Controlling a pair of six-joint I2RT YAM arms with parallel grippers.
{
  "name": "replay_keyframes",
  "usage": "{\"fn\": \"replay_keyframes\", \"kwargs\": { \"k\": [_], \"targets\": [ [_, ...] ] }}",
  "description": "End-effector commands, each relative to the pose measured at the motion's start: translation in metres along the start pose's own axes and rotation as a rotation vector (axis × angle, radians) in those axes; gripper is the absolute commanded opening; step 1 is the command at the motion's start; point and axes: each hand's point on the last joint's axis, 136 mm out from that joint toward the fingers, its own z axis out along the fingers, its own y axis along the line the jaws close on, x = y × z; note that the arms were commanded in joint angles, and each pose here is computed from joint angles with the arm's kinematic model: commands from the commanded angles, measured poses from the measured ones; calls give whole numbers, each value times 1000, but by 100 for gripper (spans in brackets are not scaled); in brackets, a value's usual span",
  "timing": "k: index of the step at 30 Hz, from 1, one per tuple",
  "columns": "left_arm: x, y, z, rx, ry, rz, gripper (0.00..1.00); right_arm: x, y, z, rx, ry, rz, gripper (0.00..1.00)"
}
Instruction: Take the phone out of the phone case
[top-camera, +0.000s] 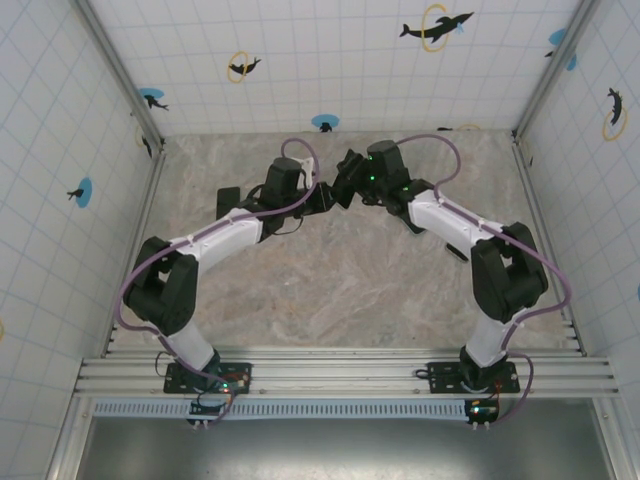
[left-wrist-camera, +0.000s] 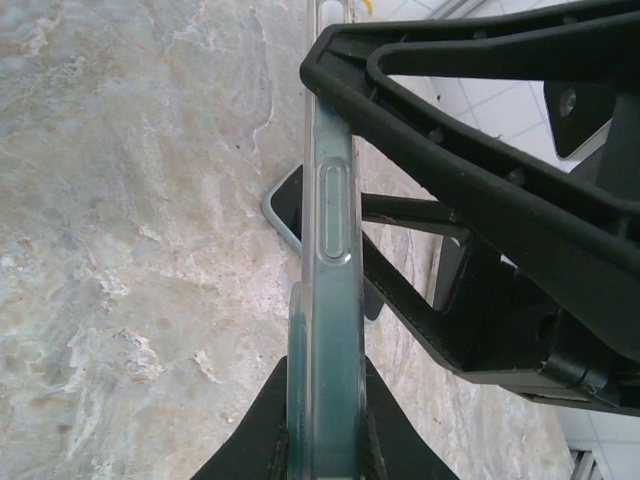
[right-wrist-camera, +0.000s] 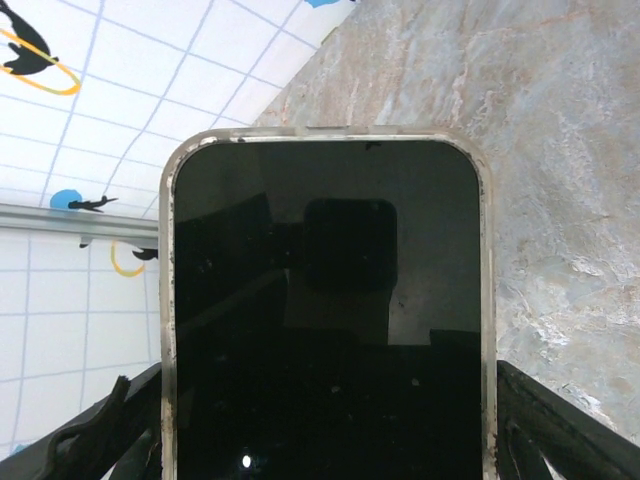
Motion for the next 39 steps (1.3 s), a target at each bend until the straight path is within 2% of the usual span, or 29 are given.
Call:
{"fn": "replay_keyframes", "kwargs": {
  "k": [1, 5, 14, 18, 22, 28, 35, 39],
  "targets": [
    [-20, -32, -20, 82, -19, 106, 6, -11, 34, -28, -134, -36, -110, 83],
    [-28, -33, -34, 113, -26, 88, 6, -19, 34, -41, -200, -40, -133, 86],
    [-37, -58, -73, 266, 12, 53, 5, -22, 36, -73, -420, -27, -176, 84],
    [-49, -63, -90, 323, -23, -53, 5, -21, 32, -87, -537, -20, -96, 79],
    [-49, -76, -98, 397, -24, -146, 5, -16, 51, -104, -690, -3, -69, 75],
    [-50, -90, -109, 457, -3, -210, 5, -14, 69, -124, -867, 6, -34, 70],
    [-49, -110, -123, 553, 33, -242, 5, -12, 72, -116, -883, 49, -16, 56],
    [-43, -113, -128, 552, 65, -244, 5, -15, 79, -114, -905, 57, -9, 47]
  ]
}}
